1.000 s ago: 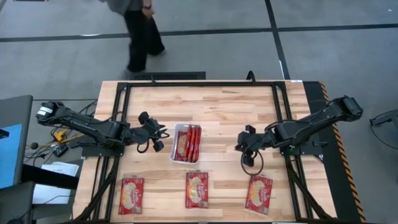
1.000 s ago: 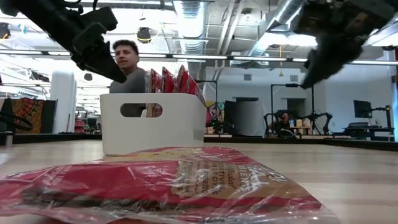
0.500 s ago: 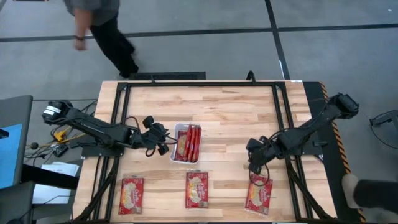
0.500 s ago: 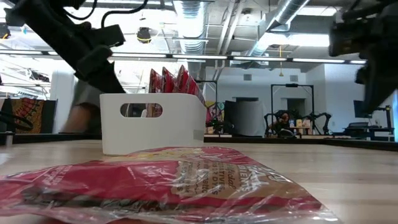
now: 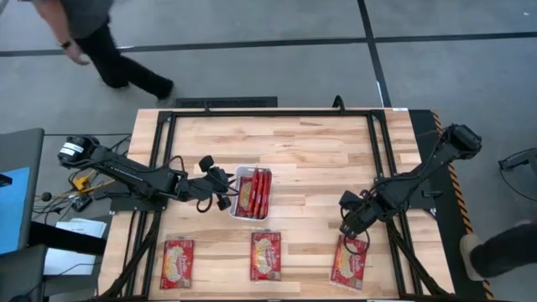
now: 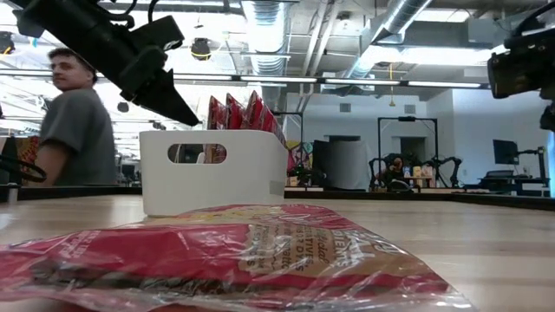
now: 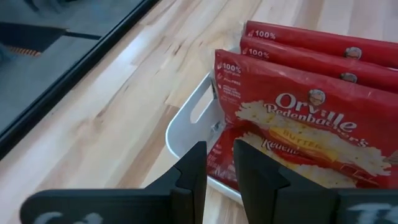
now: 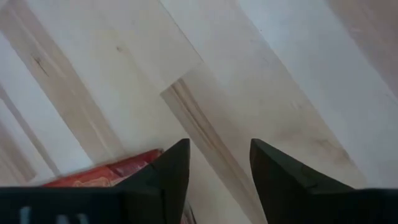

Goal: Sort popcorn bags into baskets
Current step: Put the red popcorn bag into the white bin

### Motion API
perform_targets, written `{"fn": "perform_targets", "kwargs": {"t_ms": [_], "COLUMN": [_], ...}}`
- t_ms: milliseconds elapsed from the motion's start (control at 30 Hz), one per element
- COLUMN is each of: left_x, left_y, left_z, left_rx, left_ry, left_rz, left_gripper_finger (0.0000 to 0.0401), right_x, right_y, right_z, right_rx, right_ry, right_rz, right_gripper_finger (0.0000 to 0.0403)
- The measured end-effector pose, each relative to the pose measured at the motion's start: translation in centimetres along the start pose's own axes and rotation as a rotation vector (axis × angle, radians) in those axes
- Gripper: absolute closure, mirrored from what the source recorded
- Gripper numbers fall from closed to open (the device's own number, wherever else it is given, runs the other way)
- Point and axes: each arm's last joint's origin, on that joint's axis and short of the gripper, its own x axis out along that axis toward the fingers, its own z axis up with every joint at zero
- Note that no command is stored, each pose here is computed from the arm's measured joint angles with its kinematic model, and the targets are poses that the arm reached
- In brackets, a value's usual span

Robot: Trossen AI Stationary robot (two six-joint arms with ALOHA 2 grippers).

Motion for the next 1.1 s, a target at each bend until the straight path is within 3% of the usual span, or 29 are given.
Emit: {"fn": "perform_targets", "kwargs": {"t_ms": [367, 733, 933, 1100], "left_x": [0.0, 0.0, 0.0, 0.0], "left_y": [0.1, 0.2, 0.2, 0.2], "left_z": [0.0, 0.1, 0.2, 0.2], "left_rx": [-0.022, -0.032, -0.042, -0.042], "left_ry": [-0.013, -0.023, -0.028, -0.029], "left_rz": [0.050, 0.070, 0.070, 0.071], "left_gripper_finger": [0.0330, 0.0330, 0.0330, 0.0330], "right_x": [1.0, 5.2, 5.3, 4.6], "right_y": [2.4, 3.3, 2.6, 1.5], "right_z": [-2.2, -4.1, -2.9, -0.7], "right_rx": [-0.086, -0.168, -0.251, -0.294], "right_ry": [0.043, 0.131, 0.094, -0.011], "right_rz": [0.127, -0.010, -0.052, -0.111], "right_gripper_finger": [0.0223, 0.0226, 0.0269, 0.0349]}}
